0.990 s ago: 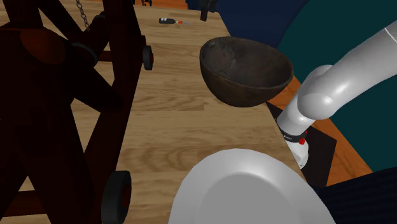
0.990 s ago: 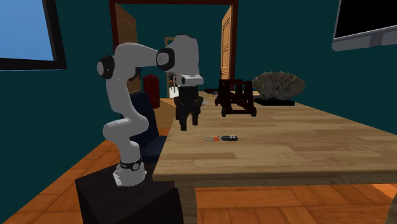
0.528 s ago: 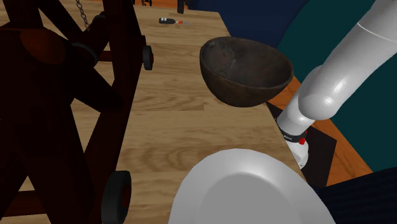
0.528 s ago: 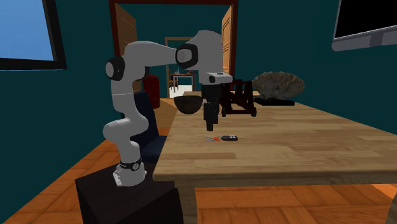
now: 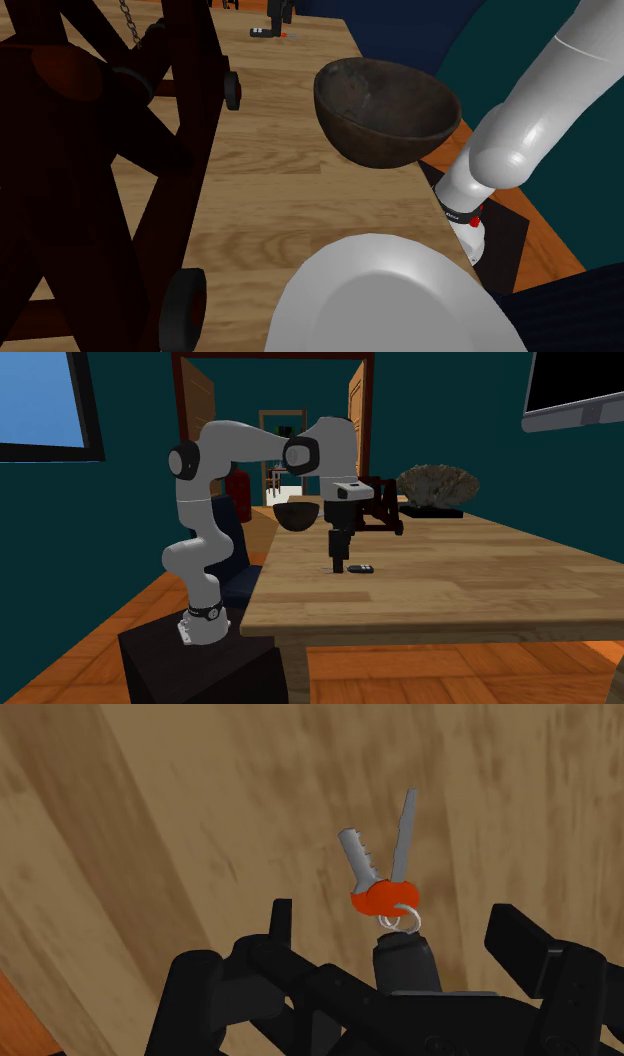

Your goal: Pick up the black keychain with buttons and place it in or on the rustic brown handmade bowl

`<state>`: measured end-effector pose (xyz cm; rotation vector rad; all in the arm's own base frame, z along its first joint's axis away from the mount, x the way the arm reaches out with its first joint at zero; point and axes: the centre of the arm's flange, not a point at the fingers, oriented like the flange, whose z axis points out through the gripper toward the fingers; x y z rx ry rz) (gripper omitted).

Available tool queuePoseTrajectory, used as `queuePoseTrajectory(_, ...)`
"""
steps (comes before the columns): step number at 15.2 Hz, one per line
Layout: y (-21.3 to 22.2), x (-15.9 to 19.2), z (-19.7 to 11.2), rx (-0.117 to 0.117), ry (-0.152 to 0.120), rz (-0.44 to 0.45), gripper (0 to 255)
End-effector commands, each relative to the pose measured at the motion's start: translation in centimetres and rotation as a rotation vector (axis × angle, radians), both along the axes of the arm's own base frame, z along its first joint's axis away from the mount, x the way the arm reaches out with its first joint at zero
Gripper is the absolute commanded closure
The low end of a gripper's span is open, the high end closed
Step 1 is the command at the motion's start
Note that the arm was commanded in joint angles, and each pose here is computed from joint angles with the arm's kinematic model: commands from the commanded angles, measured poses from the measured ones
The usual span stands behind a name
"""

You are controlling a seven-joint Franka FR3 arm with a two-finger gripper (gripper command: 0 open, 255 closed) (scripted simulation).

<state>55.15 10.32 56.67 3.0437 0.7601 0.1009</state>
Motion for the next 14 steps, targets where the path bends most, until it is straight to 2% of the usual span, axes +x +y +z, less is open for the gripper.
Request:
queuePoseTrajectory(1,-0.01,-0.08,-0.45,0.000,-0.001,0.000,0)
queuePoseTrajectory(8,0.00,-0.07,-0.45,0.000,0.000,0.000,0)
queuePoseTrajectory(9,0.00,-0.07,-0.45,0.000,0.000,0.000,255)
queuePoseTrajectory(14,-0.03,-0.09,-0.44,0.000,0.000,0.000,255)
